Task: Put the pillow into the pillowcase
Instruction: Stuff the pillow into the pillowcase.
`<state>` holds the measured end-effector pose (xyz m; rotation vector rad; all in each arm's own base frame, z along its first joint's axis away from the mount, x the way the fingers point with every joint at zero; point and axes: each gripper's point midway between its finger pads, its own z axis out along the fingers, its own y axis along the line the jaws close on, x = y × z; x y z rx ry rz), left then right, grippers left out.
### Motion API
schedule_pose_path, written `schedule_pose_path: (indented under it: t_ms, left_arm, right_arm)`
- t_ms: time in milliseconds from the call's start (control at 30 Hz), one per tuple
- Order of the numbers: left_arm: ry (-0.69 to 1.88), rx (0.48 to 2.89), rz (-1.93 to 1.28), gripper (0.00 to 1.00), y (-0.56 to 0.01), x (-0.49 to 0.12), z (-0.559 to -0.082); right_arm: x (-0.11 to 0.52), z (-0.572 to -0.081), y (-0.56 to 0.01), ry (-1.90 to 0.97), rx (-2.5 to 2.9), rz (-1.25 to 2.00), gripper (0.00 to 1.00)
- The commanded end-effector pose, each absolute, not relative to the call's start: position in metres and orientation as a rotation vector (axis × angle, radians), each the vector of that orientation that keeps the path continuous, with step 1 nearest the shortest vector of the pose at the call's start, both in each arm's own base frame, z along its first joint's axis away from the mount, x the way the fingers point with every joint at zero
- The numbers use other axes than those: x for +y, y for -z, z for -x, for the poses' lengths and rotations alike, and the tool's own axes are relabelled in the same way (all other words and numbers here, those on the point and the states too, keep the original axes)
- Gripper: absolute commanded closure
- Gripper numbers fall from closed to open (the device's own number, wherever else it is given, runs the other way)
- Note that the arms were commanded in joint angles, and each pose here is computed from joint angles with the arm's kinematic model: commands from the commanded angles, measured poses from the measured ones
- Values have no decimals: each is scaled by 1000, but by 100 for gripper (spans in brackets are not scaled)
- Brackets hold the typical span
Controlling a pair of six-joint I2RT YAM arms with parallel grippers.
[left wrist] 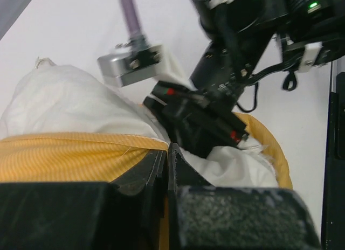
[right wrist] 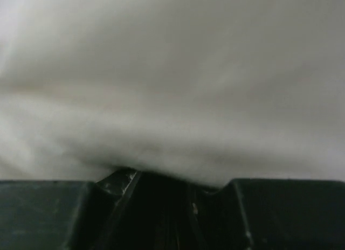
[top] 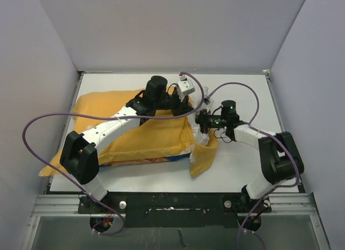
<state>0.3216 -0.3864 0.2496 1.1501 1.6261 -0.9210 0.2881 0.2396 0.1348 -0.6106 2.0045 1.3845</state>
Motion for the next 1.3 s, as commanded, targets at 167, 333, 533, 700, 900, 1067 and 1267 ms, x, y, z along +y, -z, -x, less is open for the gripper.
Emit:
schedule_pose_path:
  t_ms: [167, 333, 533, 700, 900, 1067, 1267]
  left_arm:
    - [880, 1649, -947, 41, -268, -339, -273]
    - [767, 1644, -830, 33, -334, -288, -242]
    - [775, 1727, -902, 42, -375, -317, -215]
    - [576, 1869, -1073, 39, -337, -365, -228]
    - [175, 1867, -1373, 23, -279, -412, -276]
    - [-157, 1811, -1548, 15, -222, -430, -331]
    - [-514, 1982, -1541, 16, -152, -366, -381]
  right_arm:
    - [281, -274, -119, -1496, 2022, 769, 72]
    - [263, -264, -157, -1357, 1883, 1012, 48]
    - [188, -283, -212, -1129, 1730, 1016, 19]
    - [140, -317, -210, -1010, 1818, 720, 13]
    - [99, -347, -166, -989, 2028, 301, 15]
    - [85, -353, -155, -973, 2053, 186, 15]
    - [73, -354, -149, -987, 2059, 128, 16]
